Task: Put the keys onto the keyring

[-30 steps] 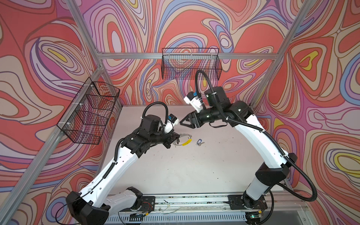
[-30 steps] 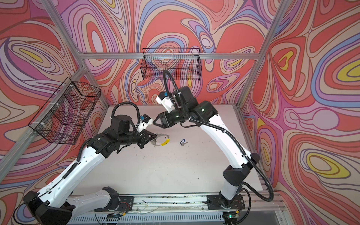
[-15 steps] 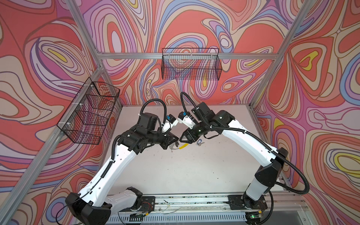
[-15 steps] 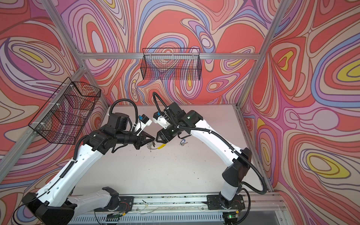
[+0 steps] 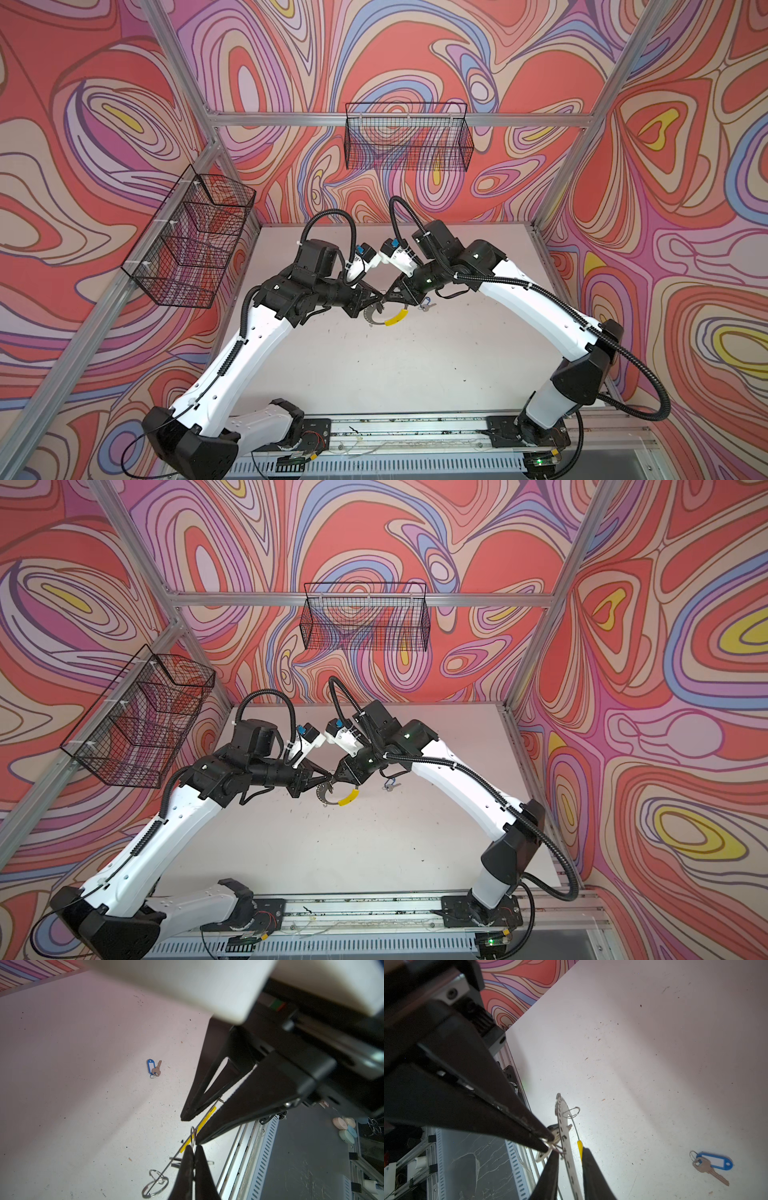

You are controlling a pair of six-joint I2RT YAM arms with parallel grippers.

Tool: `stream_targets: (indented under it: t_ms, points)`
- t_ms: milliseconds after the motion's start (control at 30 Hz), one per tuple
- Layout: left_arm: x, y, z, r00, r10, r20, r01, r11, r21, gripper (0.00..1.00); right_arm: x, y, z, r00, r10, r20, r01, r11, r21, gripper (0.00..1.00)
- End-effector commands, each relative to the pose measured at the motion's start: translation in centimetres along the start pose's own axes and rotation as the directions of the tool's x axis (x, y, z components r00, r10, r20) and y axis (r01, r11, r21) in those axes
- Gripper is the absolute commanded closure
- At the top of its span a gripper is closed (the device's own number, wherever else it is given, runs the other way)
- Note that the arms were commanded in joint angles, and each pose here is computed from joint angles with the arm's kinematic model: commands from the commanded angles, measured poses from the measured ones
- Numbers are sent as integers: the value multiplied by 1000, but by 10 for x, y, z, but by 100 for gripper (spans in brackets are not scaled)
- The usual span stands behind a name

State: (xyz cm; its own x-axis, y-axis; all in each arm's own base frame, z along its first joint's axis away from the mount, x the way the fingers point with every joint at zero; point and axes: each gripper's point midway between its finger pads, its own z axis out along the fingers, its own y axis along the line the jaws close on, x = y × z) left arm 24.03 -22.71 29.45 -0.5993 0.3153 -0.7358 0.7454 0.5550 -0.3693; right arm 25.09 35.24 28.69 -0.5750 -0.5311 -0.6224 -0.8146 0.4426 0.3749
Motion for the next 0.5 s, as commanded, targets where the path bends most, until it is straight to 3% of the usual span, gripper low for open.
stream_targets:
  t_ms: [0, 267, 333, 467]
  points:
    - [-11, -8, -8, 999, -13, 46, 11, 1000, 28, 100, 4, 8, 1, 999, -36, -6, 36, 999, -19, 77]
    - [-6, -5, -10, 1000, -18, 23, 17, 1000, 4, 100, 11, 7, -3, 998, -49, -31, 49, 999, 0, 73]
    - [-7, -6, -10, 1000, -17, 26, 17, 1000, 9, 100, 12, 6, -3, 998, -50, -33, 50, 999, 4, 77]
    - [-7, -8, -9, 1000, -19, 23, 18, 1000, 25, 100, 7, 8, -5, 998, -60, -21, 60, 998, -2, 96]
